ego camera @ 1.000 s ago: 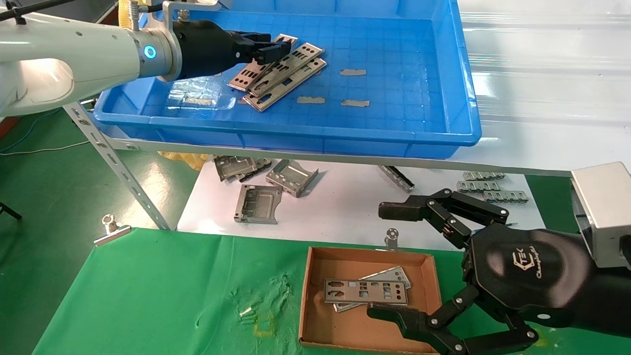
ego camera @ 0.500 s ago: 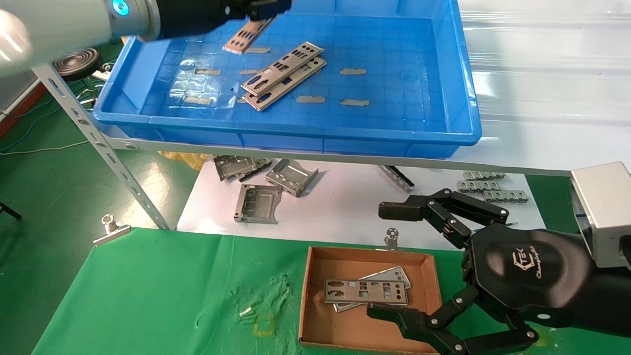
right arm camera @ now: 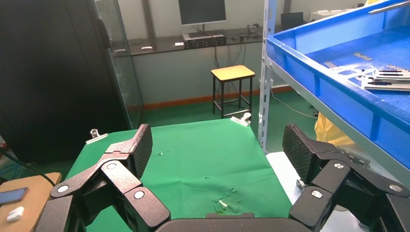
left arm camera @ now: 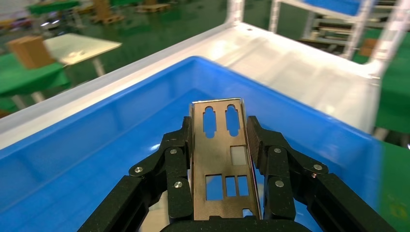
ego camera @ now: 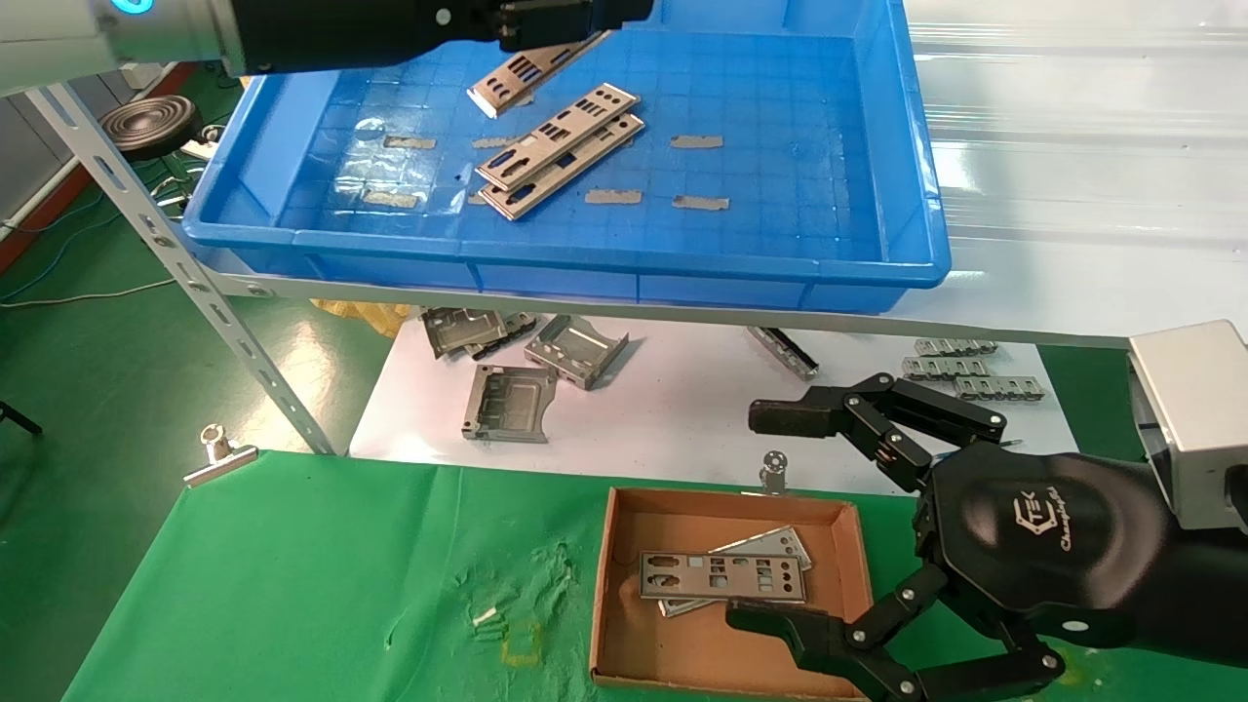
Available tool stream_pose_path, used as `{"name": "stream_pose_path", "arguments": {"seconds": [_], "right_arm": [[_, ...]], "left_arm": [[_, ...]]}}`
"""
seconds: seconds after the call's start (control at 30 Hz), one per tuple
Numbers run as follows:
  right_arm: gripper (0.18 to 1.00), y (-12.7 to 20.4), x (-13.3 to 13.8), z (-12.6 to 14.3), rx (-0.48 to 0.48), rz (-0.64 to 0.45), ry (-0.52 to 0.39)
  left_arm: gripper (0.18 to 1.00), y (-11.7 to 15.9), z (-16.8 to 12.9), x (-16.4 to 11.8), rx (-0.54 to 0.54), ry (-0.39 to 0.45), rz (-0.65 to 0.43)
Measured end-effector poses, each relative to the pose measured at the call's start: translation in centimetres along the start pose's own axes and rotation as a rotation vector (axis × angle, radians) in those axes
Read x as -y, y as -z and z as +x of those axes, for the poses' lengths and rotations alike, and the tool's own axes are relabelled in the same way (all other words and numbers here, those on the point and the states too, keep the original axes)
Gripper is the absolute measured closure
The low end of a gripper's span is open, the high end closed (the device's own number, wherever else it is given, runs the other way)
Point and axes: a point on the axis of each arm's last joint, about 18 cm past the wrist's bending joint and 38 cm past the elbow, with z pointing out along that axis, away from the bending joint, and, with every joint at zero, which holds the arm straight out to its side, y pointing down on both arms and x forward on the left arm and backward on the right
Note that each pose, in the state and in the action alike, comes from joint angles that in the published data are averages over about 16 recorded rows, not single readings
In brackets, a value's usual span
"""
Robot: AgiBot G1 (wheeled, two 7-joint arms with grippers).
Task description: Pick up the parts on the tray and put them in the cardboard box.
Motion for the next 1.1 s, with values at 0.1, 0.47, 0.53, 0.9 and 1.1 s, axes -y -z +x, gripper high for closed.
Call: {"name": "stream_pose_path", "arguments": {"seconds": [0.1, 0.47, 0.53, 0.9, 1.1], "right_arm": [[0.178, 0.0, 0.0, 0.0, 0.0, 0.0, 0.0], [0.178, 0.0, 0.0, 0.0, 0.0, 0.0, 0.0], [0.178, 0.0, 0.0, 0.0, 0.0, 0.0, 0.0], [0.178, 0.0, 0.0, 0.0, 0.0, 0.0, 0.0], [0.178, 0.0, 0.0, 0.0, 0.0, 0.0, 0.0]], "left_arm": [[0.743, 0.8, 0.9, -0.2, -0.057, -0.029, 0.0], [0.743, 3.1, 4.8, -2.4, -0.265, -0.126, -0.026], [0.743, 3.3, 5.6, -3.1, -0.297, -0.141, -0.033], [0.744, 2.2, 9.4, -8.6, -0.401, -0.224, -0.073], [0.744, -0.1, 11.7, -13.0, -0.429, -0.277, -0.116]]}}
